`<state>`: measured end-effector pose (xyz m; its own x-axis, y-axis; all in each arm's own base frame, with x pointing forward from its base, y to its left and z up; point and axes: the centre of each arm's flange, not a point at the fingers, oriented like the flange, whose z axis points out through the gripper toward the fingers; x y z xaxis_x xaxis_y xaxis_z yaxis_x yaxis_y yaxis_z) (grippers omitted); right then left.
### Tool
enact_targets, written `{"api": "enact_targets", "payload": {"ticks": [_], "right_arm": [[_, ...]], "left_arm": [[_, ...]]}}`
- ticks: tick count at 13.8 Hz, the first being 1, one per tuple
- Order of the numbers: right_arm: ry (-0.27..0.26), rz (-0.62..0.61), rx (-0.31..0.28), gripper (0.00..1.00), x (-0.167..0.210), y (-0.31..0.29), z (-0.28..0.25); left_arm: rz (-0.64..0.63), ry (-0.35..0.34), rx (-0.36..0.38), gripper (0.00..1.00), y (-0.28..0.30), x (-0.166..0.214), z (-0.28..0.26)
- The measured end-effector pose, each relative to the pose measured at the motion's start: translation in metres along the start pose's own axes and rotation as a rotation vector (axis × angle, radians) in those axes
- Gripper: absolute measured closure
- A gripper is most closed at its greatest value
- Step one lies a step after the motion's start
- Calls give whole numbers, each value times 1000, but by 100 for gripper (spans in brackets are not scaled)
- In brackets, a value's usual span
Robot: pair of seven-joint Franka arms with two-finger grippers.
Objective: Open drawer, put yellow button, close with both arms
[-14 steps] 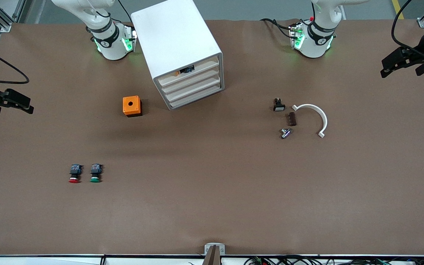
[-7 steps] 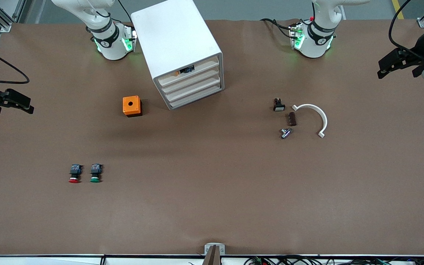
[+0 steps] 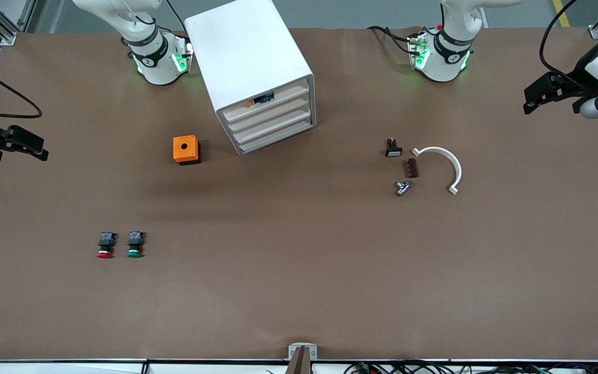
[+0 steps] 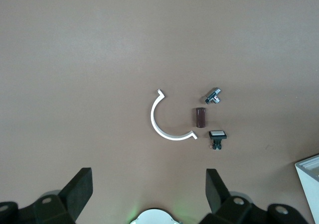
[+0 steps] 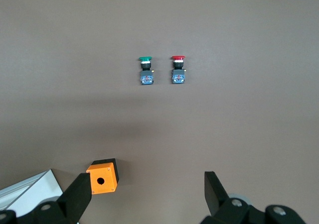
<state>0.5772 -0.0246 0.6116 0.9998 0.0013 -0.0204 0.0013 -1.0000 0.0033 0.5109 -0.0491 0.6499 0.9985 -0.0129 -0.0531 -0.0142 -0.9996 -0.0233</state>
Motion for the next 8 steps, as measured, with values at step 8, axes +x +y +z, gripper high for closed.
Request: {"api": "enact_targets", "payload": {"ticks": [8], "right_arm": [[0,-1,0,0,0,0,0]], "left_arm": [[-5,17,-2,0,-3,0,-8]]}}
